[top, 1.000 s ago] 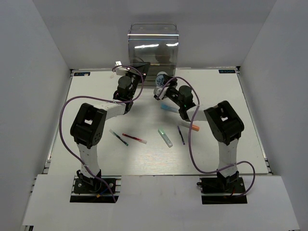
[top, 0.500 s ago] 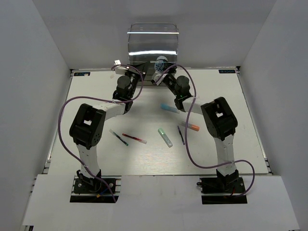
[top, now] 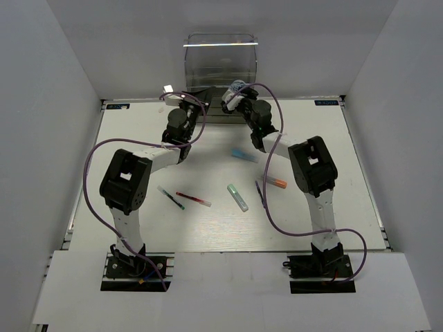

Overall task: Sort the stationery into containers
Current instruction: Place the stationery in the drawer.

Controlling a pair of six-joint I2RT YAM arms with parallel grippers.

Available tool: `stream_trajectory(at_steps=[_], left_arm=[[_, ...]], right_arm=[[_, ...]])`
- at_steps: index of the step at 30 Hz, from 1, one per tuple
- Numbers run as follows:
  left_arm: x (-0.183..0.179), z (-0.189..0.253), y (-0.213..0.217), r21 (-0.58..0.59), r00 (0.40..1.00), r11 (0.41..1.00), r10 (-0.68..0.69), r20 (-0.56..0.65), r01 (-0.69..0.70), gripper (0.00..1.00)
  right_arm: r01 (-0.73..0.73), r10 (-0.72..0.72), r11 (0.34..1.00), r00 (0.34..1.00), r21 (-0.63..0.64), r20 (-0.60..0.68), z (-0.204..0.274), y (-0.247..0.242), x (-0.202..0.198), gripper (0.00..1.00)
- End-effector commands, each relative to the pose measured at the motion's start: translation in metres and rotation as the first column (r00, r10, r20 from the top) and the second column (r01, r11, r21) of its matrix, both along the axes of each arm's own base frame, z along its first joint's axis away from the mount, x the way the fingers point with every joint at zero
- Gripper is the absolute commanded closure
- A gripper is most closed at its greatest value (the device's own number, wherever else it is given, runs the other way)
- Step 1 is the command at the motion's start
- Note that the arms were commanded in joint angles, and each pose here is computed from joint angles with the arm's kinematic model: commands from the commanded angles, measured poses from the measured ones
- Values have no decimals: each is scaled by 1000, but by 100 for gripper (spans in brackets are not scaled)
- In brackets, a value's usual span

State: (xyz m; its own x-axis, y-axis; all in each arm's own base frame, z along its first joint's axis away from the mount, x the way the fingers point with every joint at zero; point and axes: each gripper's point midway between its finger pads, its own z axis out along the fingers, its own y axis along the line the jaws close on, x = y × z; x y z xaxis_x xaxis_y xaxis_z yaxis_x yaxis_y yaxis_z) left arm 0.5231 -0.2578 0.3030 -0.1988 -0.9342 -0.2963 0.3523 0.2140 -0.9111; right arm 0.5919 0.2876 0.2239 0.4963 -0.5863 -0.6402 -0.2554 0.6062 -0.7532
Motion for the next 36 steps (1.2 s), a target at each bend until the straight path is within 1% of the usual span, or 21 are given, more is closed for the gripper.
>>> stream_trajectory(at_steps=[1, 6, 7, 11, 17, 20, 21, 22, 23, 26, 28, 29, 31, 34, 35, 36], left_arm=[[-17, 70, 10, -56, 991, 998, 6, 133, 2, 100], [-18, 74, 10, -60, 990, 998, 6, 141, 2, 100], [-18, 74, 10, -60, 990, 998, 6, 141, 2, 100], [-18, 79, 10, -64, 989, 998, 7, 151, 3, 100], [-18, 82, 9, -61, 988, 998, -2, 154, 11, 100], [-20, 61, 8, -36, 994, 999, -14, 109, 18, 100], [-22, 65, 9, -31, 993, 999, -11, 120, 15, 100], [-22, 51, 9, -18, 996, 1000, -12, 92, 14, 99], [-26, 51, 11, -3, 996, 1000, -9, 87, 9, 95], [-27, 21, 9, 59, 1000, 998, -14, 8, 14, 83], [-30, 16, 10, 93, 1000, 995, -17, -6, 17, 77], [-32, 6, 5, 106, 999, 994, -26, -35, 29, 76], [-33, 5, 6, 133, 999, 991, -19, -37, 24, 74], [-33, -5, 6, 144, 998, 989, -19, -63, 28, 67], [-28, -19, 3, 158, 995, 987, -18, -97, 33, 64], [-26, -12, 2, 155, 996, 987, -18, -89, 32, 62]], right_arm=[[63, -66, 993, 997, 100, 35, 38, -12, 15, 100], [95, -90, 983, 995, 159, -39, 34, -17, 26, 100], [102, -93, 983, 994, 154, -64, 26, -17, 27, 100], [120, -92, 972, 986, 203, -142, 16, -18, 27, 100], [136, -85, 960, 974, 246, -210, 11, -19, 25, 100], [137, -74, 954, 970, 268, -231, 12, -19, 23, 100], [134, -71, 954, 971, 268, -230, 12, -19, 23, 100], [135, -69, 953, 969, 273, -236, 11, -19, 22, 100], [129, -62, 953, 969, 276, -239, 11, -16, 21, 100], [130, -61, 951, 968, 279, -244, 12, -17, 20, 100], [130, -58, 951, 966, 281, -251, 11, -16, 20, 100], [127, -54, 951, 966, 282, -252, 12, -15, 20, 100], [129, -55, 950, 965, 285, -255, 12, -17, 20, 100], [124, -45, 949, 963, 290, -265, 11, -14, 19, 100], [125, -46, 948, 963, 292, -264, 13, -14, 19, 100], [125, -44, 948, 963, 292, -268, 12, -14, 19, 100]])
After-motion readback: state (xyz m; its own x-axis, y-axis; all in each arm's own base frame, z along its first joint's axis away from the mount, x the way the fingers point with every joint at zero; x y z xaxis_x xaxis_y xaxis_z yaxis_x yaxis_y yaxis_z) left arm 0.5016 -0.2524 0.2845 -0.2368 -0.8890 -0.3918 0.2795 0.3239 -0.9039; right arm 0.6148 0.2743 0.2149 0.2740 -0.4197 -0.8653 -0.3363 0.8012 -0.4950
